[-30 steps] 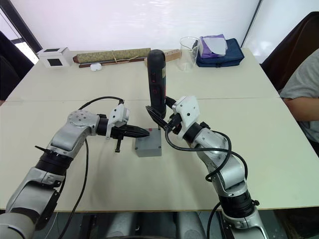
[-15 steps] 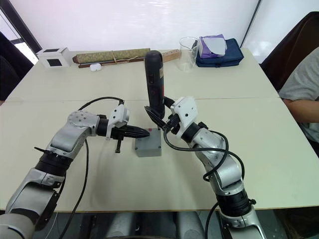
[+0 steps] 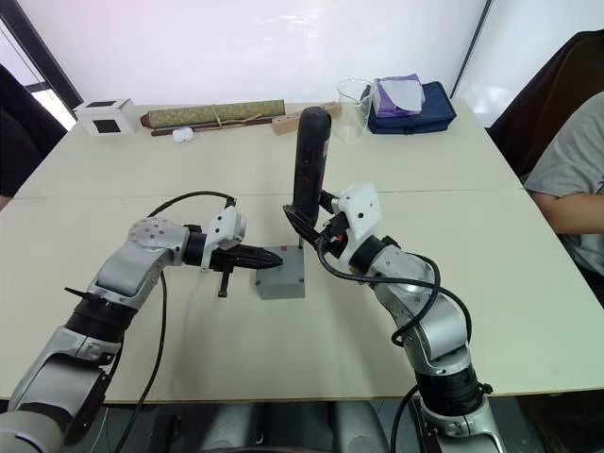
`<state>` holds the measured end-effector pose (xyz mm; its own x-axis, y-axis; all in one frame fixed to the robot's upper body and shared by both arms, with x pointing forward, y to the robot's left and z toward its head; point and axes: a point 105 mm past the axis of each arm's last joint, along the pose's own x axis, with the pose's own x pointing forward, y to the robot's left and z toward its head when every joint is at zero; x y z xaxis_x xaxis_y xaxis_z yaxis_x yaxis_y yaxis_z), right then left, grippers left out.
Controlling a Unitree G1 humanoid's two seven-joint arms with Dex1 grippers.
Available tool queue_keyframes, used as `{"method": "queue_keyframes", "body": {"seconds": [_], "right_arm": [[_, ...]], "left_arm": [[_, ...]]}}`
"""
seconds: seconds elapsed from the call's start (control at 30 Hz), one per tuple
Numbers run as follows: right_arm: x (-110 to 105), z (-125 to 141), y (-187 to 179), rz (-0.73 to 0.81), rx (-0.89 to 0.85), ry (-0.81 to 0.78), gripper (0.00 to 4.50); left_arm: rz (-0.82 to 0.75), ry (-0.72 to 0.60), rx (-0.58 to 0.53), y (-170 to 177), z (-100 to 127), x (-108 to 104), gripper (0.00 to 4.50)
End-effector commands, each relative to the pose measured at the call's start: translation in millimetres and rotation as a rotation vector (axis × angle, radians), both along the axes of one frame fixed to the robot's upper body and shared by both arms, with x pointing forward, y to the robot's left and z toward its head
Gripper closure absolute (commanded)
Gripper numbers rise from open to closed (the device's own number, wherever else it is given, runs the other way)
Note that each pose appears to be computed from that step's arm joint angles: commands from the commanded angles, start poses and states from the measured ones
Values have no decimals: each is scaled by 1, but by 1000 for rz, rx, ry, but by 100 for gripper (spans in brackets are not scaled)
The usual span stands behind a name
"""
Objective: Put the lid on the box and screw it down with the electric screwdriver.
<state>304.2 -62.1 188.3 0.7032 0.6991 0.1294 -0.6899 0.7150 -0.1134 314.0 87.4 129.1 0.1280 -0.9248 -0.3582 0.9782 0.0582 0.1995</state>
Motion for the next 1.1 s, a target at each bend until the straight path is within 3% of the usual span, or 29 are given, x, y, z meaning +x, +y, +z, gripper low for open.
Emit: {"method": "queue_keyframes", "body": {"seconds": [0.03,0.5,0.77,0.9,1.03,1.1], "right_arm": [[1,-39,3,8,-120,143,238],[7,-46,5,-8,-136,187,238],[10,-25,10,14,-147,134,238],[7,9,11,29,-69,60,238],[0,69,5,28,76,-51,238],[-2,85,-1,24,132,-59,238]], "left_arm": [[0,-1,29,2,-6,-2,450],[14,-9,27,0,-12,0,450],[10,-10,18,-3,-14,-1,450],[7,-10,6,-5,-12,-1,450],[0,-23,-9,-7,-6,-2,450],[-5,-32,-24,-8,-1,-3,450]]}}
